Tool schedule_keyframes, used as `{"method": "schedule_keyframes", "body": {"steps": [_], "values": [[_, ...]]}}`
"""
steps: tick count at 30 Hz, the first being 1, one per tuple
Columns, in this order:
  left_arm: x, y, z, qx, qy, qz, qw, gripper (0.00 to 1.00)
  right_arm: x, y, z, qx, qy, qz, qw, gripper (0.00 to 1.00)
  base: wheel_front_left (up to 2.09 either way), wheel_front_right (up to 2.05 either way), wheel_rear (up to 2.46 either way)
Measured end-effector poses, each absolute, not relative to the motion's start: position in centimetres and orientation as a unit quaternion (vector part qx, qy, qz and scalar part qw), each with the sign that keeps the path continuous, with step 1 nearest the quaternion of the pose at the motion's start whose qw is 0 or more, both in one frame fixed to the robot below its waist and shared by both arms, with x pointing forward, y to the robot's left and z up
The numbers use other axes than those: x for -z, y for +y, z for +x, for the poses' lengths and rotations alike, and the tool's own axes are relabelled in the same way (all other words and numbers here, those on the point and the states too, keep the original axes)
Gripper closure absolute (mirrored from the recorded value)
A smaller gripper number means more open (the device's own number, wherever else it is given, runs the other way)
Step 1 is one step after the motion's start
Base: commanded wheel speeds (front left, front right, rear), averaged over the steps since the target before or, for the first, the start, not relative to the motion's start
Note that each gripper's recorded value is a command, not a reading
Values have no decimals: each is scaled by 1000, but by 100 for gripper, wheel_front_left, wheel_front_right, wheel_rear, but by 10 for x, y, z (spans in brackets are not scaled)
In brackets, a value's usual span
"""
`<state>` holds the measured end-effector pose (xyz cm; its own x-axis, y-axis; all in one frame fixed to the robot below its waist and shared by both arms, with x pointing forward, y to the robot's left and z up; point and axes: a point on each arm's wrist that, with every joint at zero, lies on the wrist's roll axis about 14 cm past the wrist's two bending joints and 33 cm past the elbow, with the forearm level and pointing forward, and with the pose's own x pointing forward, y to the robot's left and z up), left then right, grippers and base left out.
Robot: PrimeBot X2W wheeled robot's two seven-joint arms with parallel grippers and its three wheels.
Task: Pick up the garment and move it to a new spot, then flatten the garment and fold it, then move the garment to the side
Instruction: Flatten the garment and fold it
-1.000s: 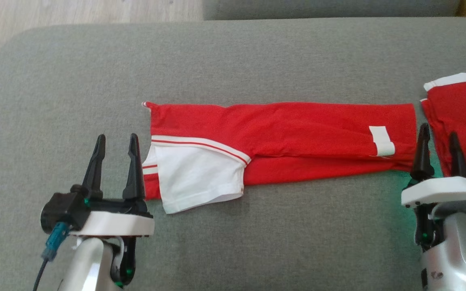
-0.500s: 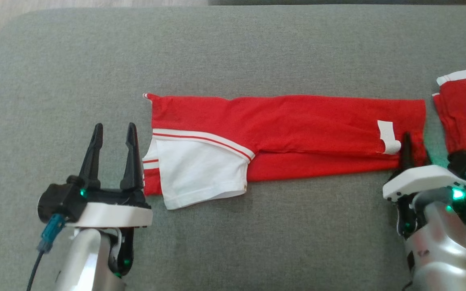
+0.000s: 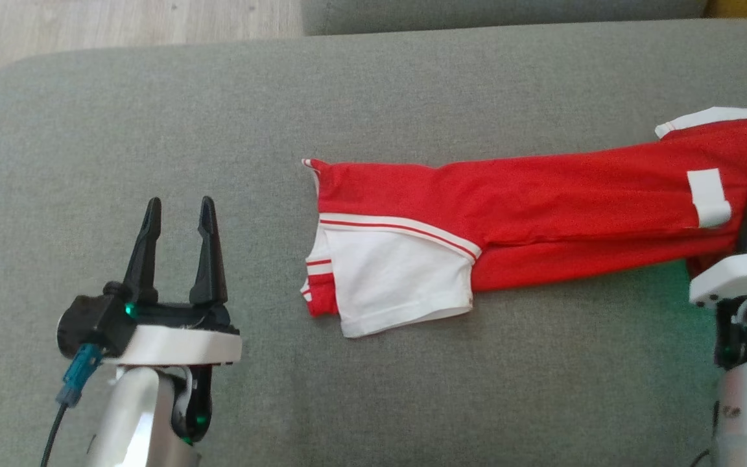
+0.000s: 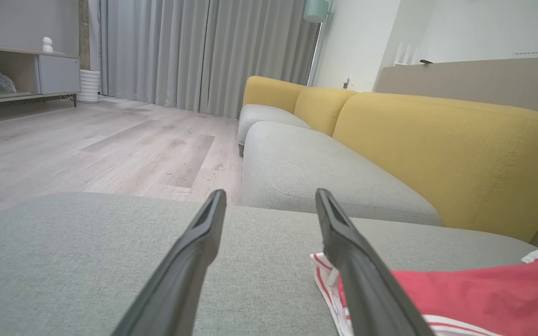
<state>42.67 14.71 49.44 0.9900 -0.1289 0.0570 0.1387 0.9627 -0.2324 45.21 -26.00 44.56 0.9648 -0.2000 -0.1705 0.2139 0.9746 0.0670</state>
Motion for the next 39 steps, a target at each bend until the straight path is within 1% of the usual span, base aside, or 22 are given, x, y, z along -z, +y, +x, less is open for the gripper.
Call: {"method": "schedule_keyframes", "body": {"steps": [4,8,14,19,25,29,31,35,39], "values": [[-502,150,424,65,-31,-118,990,0,-471,-262,455,101,66,27,992,100,0,0,0],[-511,154,419,60,-42,-116,990,0,-496,-243,462,71,41,39,996,100,0,0,0],[-525,168,408,43,-62,-114,991,0,-511,-169,466,-34,32,107,993,100,0,0,0],[-540,194,398,7,-88,-116,989,0,-519,-96,464,-136,36,155,978,100,0,0,0],[-542,212,387,-14,-90,-98,991,0,-507,-14,453,-240,67,187,950,100,0,0,0],[-543,222,385,-26,-91,-92,991,0,-494,25,449,-287,92,201,932,100,0,0,0],[-545,225,386,-29,-93,-89,991,0,-481,41,445,-300,117,215,922,100,0,0,0],[-541,232,386,-38,-87,-89,992,0,-450,60,439,-321,155,195,914,100,0,0,0],[-530,234,384,-44,-70,-85,993,0,-435,73,439,-331,178,195,906,100,0,0,0]]}}
